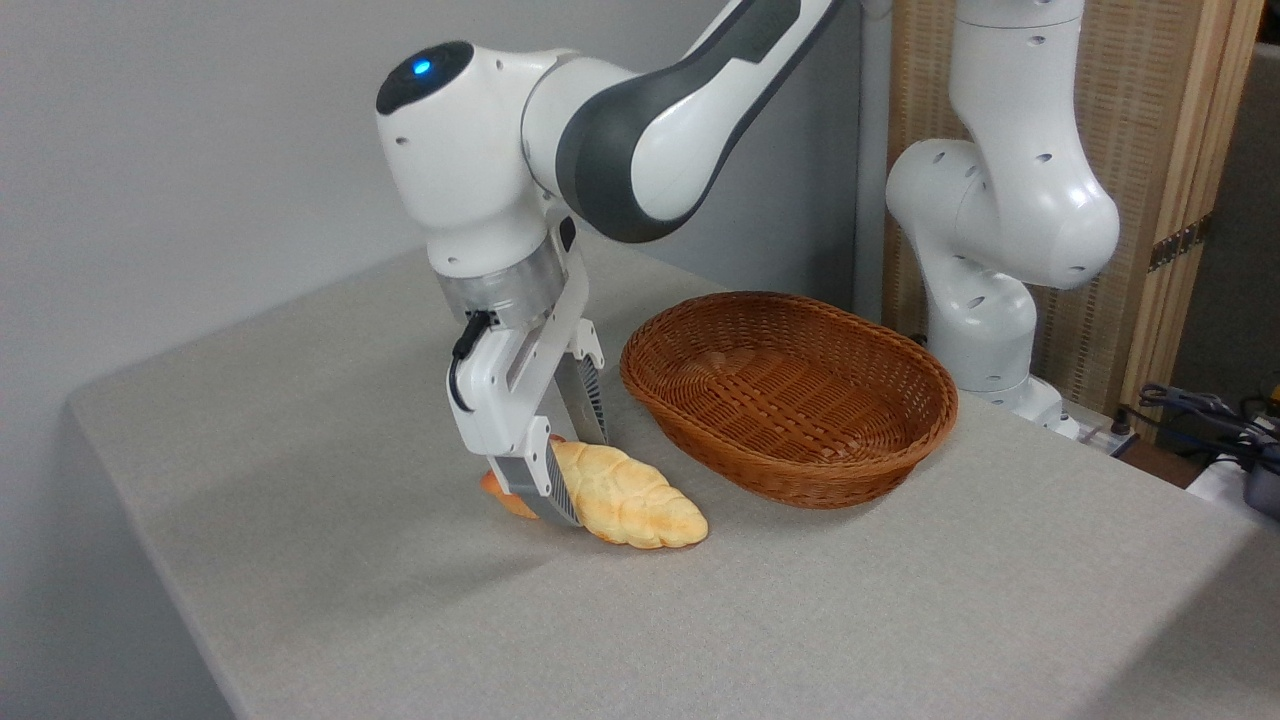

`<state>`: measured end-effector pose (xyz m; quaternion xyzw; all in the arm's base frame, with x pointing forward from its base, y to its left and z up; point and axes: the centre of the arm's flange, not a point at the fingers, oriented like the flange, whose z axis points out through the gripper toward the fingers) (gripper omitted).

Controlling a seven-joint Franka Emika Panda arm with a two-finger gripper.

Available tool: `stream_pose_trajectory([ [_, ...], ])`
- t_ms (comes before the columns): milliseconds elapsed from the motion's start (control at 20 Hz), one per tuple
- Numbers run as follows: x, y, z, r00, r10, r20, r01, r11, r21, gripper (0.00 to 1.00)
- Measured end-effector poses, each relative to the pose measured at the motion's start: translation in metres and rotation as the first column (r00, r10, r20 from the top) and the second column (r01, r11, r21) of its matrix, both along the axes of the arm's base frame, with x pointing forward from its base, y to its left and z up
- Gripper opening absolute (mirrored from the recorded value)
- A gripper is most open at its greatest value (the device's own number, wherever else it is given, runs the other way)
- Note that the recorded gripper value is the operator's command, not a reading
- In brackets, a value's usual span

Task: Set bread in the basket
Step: 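Close the gripper around the middle of the long bread roll, then lift the bread roll and carry it over the wicker basket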

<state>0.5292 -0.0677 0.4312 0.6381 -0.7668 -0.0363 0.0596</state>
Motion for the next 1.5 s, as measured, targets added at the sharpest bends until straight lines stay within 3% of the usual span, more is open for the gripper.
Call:
stream_pose_trajectory([
  [300, 0.0015, -0.0002, -0.0073, 0.999, -0.035, -0.011, 0.035, 0.999, -0.002, 0.45],
  [1500, 0.0003, -0.0016, -0.0068, 0.999, -0.039, -0.017, 0.039, 0.999, -0.002, 0.43],
])
